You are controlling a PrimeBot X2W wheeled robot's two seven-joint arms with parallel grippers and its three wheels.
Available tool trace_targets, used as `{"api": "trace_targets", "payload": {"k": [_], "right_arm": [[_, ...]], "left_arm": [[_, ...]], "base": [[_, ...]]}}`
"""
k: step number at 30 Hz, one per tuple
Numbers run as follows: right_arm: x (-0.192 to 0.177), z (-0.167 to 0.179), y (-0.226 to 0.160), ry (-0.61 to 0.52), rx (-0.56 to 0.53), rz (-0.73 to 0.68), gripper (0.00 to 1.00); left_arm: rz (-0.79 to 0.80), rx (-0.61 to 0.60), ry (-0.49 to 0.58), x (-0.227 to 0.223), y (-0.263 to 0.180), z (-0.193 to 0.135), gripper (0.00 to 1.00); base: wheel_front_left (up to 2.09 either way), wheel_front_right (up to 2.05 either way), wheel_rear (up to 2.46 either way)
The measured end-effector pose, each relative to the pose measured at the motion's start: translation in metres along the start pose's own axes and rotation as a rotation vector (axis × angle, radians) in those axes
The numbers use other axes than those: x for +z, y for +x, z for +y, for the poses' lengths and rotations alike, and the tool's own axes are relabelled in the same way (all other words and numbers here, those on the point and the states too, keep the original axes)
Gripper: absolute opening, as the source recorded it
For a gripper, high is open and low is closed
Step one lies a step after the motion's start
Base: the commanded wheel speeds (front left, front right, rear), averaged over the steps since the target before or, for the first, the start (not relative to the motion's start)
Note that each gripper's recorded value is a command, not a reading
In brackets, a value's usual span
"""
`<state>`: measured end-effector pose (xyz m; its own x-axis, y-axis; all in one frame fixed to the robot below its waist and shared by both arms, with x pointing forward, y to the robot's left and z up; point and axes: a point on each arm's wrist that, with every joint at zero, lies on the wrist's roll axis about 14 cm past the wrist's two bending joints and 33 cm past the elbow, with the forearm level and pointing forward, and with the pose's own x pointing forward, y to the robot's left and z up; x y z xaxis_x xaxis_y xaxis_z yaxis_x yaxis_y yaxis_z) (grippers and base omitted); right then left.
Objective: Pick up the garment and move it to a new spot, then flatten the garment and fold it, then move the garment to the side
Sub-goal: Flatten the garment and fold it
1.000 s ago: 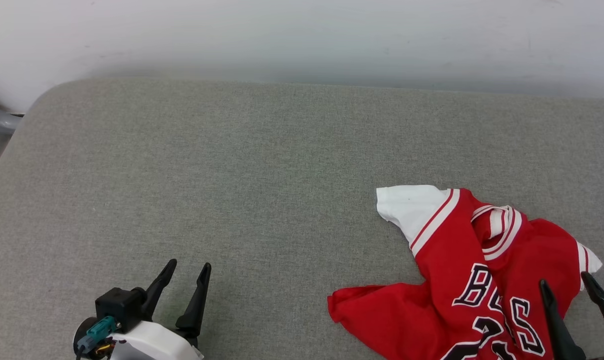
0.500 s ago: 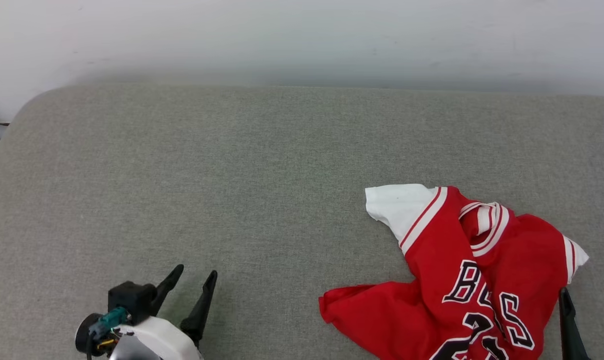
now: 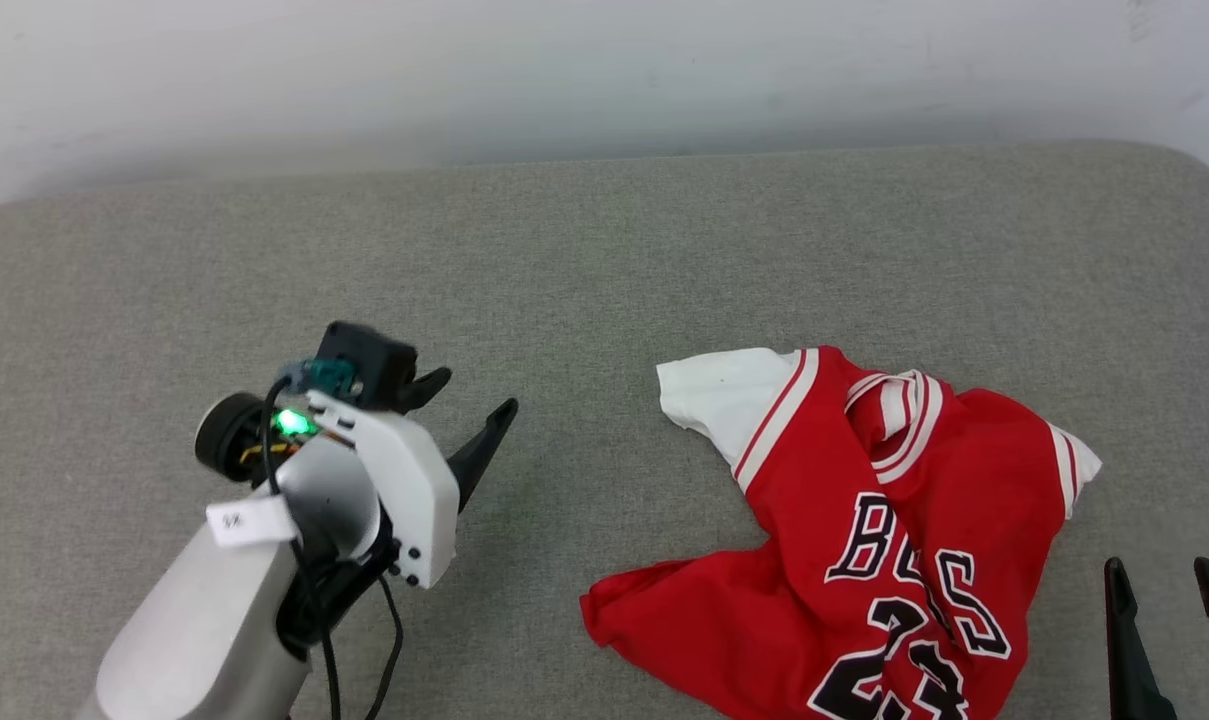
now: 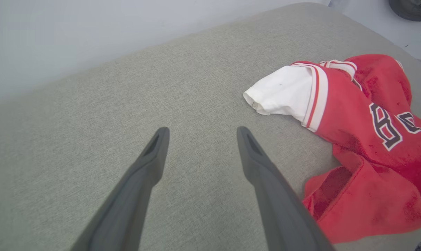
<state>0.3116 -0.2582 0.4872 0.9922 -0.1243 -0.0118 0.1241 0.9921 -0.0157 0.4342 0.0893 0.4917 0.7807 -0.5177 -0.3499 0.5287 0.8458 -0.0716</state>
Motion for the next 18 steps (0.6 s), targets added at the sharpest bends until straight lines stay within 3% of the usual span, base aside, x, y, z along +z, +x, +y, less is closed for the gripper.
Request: {"api": "trace_targets", "payload": {"k": [5, 8, 14, 18], "right_arm": [[-0.003, -0.011, -0.004, -0.003, -0.039, 0.01, 1.0], [-0.008, -0.014, -0.005, -0.002, -0.048, 0.028, 1.0], [-0.013, -0.016, 0.001, -0.005, -0.058, 0.042, 1.0], [-0.015, -0.015, 0.007, -0.011, -0.052, 0.048, 1.0]], "left_arm": [[0.117, -0.117, 0.021, 0.019, 0.023, -0.031, 1.0], [0.215, -0.202, -0.034, 0.016, 0.035, -0.055, 1.0], [0.403, -0.257, -0.169, 0.004, 0.062, -0.072, 1.0], [0.47, -0.221, -0.217, 0.003, 0.084, -0.072, 1.0]], "base": [[0.0, 0.0, 0.0], [0.0, 0.0, 0.0], [0.0, 0.0, 0.0], [0.0, 0.0, 0.0]]}}
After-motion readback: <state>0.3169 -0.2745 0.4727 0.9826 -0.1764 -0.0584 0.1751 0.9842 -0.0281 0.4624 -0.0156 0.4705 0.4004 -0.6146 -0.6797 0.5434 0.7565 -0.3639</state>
